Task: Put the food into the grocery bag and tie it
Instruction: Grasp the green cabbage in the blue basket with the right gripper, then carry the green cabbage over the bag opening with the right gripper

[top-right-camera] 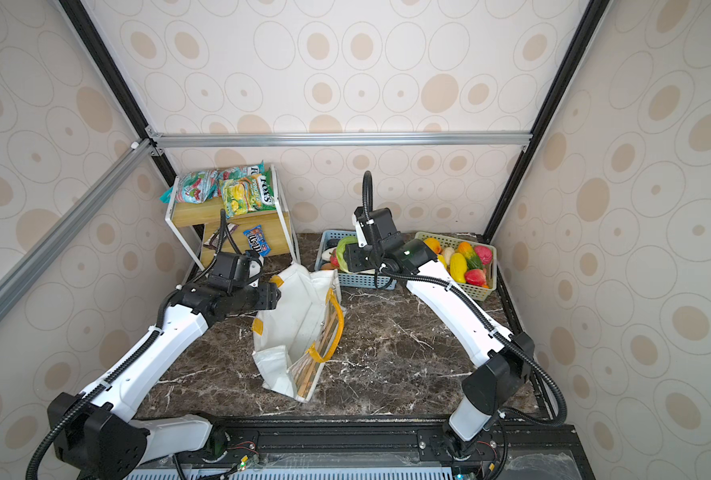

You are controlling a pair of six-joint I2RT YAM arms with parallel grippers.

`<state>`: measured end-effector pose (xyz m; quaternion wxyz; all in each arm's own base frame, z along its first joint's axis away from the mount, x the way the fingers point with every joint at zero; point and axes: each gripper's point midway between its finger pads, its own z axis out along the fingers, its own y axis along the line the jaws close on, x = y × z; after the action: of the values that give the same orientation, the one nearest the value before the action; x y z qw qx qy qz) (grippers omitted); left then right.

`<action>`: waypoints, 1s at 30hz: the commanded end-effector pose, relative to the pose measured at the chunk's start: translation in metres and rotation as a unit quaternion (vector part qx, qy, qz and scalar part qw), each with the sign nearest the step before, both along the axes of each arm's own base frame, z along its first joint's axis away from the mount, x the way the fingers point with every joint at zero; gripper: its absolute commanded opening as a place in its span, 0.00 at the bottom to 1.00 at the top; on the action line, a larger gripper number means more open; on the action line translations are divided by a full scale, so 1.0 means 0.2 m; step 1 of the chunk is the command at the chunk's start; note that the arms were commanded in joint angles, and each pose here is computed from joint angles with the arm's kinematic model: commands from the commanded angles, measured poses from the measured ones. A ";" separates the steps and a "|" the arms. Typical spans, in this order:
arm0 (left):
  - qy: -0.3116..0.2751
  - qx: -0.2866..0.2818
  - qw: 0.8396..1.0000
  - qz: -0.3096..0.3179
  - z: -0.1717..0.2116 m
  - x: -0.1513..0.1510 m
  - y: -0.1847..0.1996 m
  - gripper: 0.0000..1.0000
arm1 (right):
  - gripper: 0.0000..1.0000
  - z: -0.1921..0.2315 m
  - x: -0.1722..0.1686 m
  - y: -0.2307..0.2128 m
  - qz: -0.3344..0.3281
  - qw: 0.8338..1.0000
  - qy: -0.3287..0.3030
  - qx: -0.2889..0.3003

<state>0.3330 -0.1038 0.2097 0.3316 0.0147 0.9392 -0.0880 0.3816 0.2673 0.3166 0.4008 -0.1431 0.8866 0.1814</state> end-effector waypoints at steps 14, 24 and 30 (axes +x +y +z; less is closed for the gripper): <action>-0.009 0.017 1.000 -0.021 0.01 0.02 0.01 0.67 | 0.51 0.15 -0.32 0.34 0.077 0.996 -0.011 0.046; -0.013 0.011 1.000 -0.025 0.03 0.03 0.00 0.51 | 0.51 0.00 -0.47 0.59 0.139 0.989 0.034 0.049; -0.014 0.005 1.000 -0.027 0.03 0.05 -0.02 0.40 | 0.51 -0.14 -0.49 0.65 0.152 0.986 0.058 0.042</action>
<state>0.3352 -0.1064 0.2065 0.3290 0.0391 0.9394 -0.0882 0.2849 0.3888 0.2950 0.3277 -0.2505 0.8693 0.2724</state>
